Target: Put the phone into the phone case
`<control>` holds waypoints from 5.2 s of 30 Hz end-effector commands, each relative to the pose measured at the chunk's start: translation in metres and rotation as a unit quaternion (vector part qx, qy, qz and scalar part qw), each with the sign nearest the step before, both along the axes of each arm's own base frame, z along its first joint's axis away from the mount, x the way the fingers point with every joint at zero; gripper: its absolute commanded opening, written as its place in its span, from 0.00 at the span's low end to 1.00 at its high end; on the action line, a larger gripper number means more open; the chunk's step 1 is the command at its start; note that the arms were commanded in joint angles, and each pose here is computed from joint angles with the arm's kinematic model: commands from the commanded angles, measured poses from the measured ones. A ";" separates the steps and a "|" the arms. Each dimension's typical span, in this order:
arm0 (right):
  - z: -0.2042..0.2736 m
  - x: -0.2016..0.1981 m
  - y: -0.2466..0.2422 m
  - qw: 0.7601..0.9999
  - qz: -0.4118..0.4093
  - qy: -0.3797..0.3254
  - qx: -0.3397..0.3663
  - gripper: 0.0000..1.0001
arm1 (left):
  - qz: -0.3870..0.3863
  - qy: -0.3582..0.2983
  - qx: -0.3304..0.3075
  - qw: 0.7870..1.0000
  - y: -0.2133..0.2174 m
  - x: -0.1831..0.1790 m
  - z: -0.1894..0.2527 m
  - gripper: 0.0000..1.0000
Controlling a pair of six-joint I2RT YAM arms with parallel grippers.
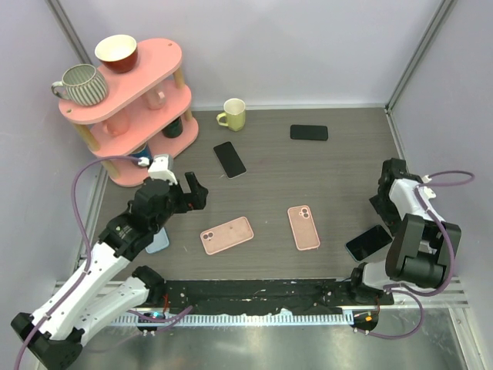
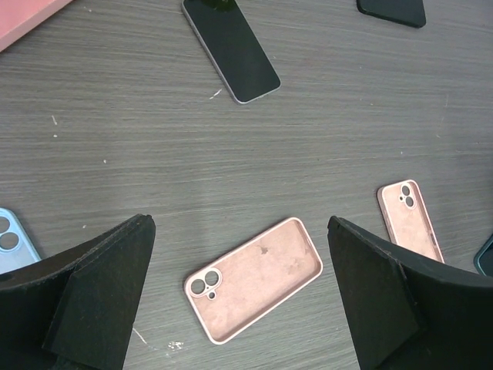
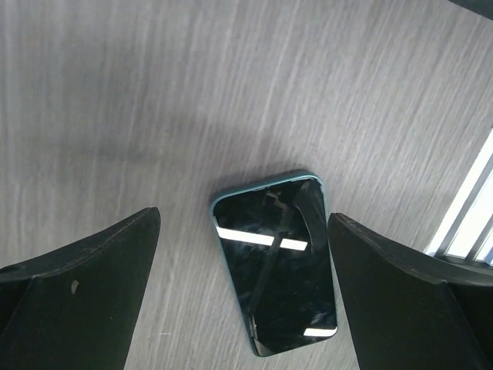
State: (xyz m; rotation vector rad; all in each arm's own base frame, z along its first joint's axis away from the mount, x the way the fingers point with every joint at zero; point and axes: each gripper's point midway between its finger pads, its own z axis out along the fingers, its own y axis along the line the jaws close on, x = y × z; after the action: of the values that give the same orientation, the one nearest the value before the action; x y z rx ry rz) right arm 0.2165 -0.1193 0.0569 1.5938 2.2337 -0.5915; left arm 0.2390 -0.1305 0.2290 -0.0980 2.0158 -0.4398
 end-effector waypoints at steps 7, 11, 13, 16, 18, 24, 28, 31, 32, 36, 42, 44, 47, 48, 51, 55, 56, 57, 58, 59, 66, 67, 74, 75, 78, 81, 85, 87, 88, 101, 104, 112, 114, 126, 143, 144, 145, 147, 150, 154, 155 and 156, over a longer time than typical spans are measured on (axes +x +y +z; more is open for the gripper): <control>-0.003 0.003 -0.001 0.998 0.001 -0.064 -0.008 0.97 | -0.009 -0.022 -0.023 0.999 -0.005 0.000 0.012 1.00; -0.017 -0.006 0.004 0.999 -0.006 -0.052 0.004 0.97 | -0.013 -0.017 -0.021 1.000 -0.008 0.001 0.011 1.00; -0.021 -0.010 0.002 0.999 -0.013 -0.043 0.000 0.98 | -0.013 -0.016 -0.020 1.000 -0.008 0.001 0.010 1.00; -0.023 -0.014 0.000 0.999 -0.025 -0.041 -0.010 0.98 | -0.012 -0.015 -0.018 1.000 -0.007 0.001 0.010 1.00; -0.026 -0.015 0.001 0.999 -0.025 -0.041 -0.007 0.98 | -0.009 -0.015 -0.016 1.000 -0.006 0.001 0.009 1.00; -0.036 -0.016 0.004 0.999 -0.023 -0.036 0.002 0.98 | -0.007 -0.015 -0.013 1.000 -0.005 0.002 0.008 1.00; -0.043 -0.009 0.006 0.999 -0.008 -0.048 0.008 0.97 | -0.007 -0.014 -0.011 1.000 -0.005 0.002 0.008 1.00; -0.050 -0.002 0.011 0.998 0.020 -0.061 0.024 0.93 | -0.006 -0.018 -0.011 1.000 -0.004 0.002 0.010 1.00; -0.052 0.005 0.020 0.995 0.040 -0.075 0.047 0.92 | -0.005 -0.019 -0.012 1.000 -0.004 0.002 0.010 1.00; -0.047 0.037 0.038 0.979 0.127 -0.130 0.086 0.86 | -0.004 -0.020 -0.010 1.000 -0.003 0.002 0.011 1.00; -0.042 0.069 0.075 0.953 0.254 -0.135 0.090 0.83 | -0.001 -0.023 -0.011 1.000 -0.001 0.002 0.013 1.00; -0.043 0.084 0.083 0.949 0.286 -0.114 0.074 0.83 | 0.002 -0.022 -0.008 1.000 0.000 0.002 0.011 1.00; -0.044 0.105 0.110 0.932 0.350 -0.077 0.058 0.82 | 0.007 -0.022 -0.004 1.000 0.003 0.002 0.011 1.00; -0.044 0.110 0.123 0.921 0.381 -0.069 0.055 0.83 | 0.007 -0.024 -0.006 1.000 0.003 0.002 0.013 1.00; -0.050 0.121 0.133 0.908 0.412 -0.048 0.058 0.83 | 0.010 -0.029 -0.006 1.000 0.005 0.001 0.015 1.00; -0.054 0.120 0.139 0.888 0.454 -0.020 0.069 0.85 | 0.011 -0.032 -0.006 0.999 0.007 0.000 0.015 1.00; -0.052 0.119 0.138 0.885 0.461 -0.013 0.068 0.86 | 0.009 -0.033 -0.008 0.999 0.006 0.000 0.016 1.00; -0.047 0.116 0.136 0.882 0.467 -0.005 0.068 0.87 | 0.004 -0.033 -0.010 0.999 0.004 0.000 0.016 1.00; -0.041 0.119 0.136 0.870 0.489 -0.001 0.060 0.87 | 0.000 -0.034 -0.012 0.999 0.003 -0.001 0.017 1.00; -0.037 0.120 0.135 0.868 0.493 0.001 0.055 0.87 | -0.003 -0.036 -0.014 0.999 0.001 -0.001 0.018 1.00; -0.003 0.105 0.142 0.808 0.583 0.060 0.057 0.86 | -0.011 -0.036 -0.019 0.999 -0.002 -0.002 0.016 1.00; 0.008 0.111 0.133 0.800 0.594 0.085 0.021 0.86 | -0.013 -0.035 -0.021 0.999 -0.003 -0.003 0.016 1.00; 0.045 0.101 0.117 0.698 0.685 0.201 -0.046 0.88 | -0.050 -0.027 -0.042 0.998 -0.019 -0.006 0.015 1.00; 0.045 0.094 0.115 0.675 0.705 0.213 -0.045 0.88 | -0.051 -0.027 -0.042 0.997 -0.019 -0.007 0.016 1.00; 0.033 0.077 0.105 0.654 0.717 0.237 -0.054 0.89 | -0.058 -0.027 -0.049 0.997 -0.022 -0.009 0.015 1.00; 0.014 0.059 0.101 0.631 0.729 0.260 -0.042 0.90 | -0.068 -0.034 -0.063 0.995 -0.025 -0.011 0.019 1.00; 0.002 0.045 0.109 0.609 0.749 0.262 -0.003 0.90 | -0.084 -0.035 -0.074 0.993 -0.030 -0.016 0.023 1.00; -0.003 0.042 0.117 0.599 0.761 0.249 0.015 0.90 | -0.089 -0.038 -0.080 0.992 -0.032 -0.017 0.025 1.00; -0.007 0.040 0.112 0.598 0.757 0.262 0.008 0.90 | -0.090 -0.040 -0.082 0.992 -0.033 -0.017 0.026 1.00; -0.031 0.039 0.137 0.567 0.783 0.237 0.099 0.89 | -0.090 -0.047 -0.067 0.993 -0.032 -0.023 0.028 1.00; -0.020 0.042 0.141 0.568 0.789 0.217 0.094 0.89 | -0.098 -0.044 -0.071 0.992 -0.035 -0.024 0.028 1.00; -0.014 0.042 0.137 0.560 0.799 0.209 0.061 0.92 | -0.097 -0.045 -0.072 0.992 -0.035 -0.023 0.028 1.00; -0.014 0.040 0.136 0.553 0.801 0.224 0.056 0.92 | -0.097 -0.046 -0.071 0.992 -0.035 -0.023 0.028 1.00; -0.023 0.041 0.138 0.539 0.806 0.238 0.058 0.94 | -0.103 -0.043 -0.074 0.991 -0.038 -0.024 0.026 1.00; -0.046 0.056 0.146 0.528 0.808 0.246 0.089 0.93 | -0.100 -0.041 -0.072 0.992 -0.037 -0.023 0.025 1.00; -0.046 0.057 0.145 0.529 0.806 0.248 0.088 0.91 | -0.100 -0.040 -0.071 0.992 -0.037 -0.023 0.024 1.00; -0.049 0.060 0.143 0.531 0.804 0.253 0.086 0.91 | -0.099 -0.040 -0.072 0.992 -0.037 -0.023 0.024 1.00; -0.046 0.070 0.145 0.543 0.800 0.241 0.082 0.85 | -0.097 -0.040 -0.071 0.992 -0.036 -0.023 0.025 1.00; -0.040 0.088 0.164 0.559 0.798 0.201 0.099 0.80 | -0.094 -0.041 -0.070 0.992 -0.035 -0.022 0.025 1.00; -0.038 0.116 0.182 0.585 0.786 0.165 0.113 0.77 | -0.093 -0.043 -0.071 0.992 -0.034 -0.023 0.026 1.00; -0.039 0.129 0.185 0.593 0.781 0.160 0.112 0.75 | -0.092 -0.044 -0.071 0.992 -0.034 -0.022 0.026 1.00; -0.042 0.135 0.186 0.602 0.774 0.161 0.113 0.73 | -0.090 -0.046 -0.072 0.992 -0.033 -0.023 0.027 1.00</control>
State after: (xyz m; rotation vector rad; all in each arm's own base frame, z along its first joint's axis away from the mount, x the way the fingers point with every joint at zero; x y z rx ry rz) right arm 0.2872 0.0377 0.0145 -1.0541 2.9958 -0.0608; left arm 0.2131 -0.1636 0.2425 0.0378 1.9672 -0.6740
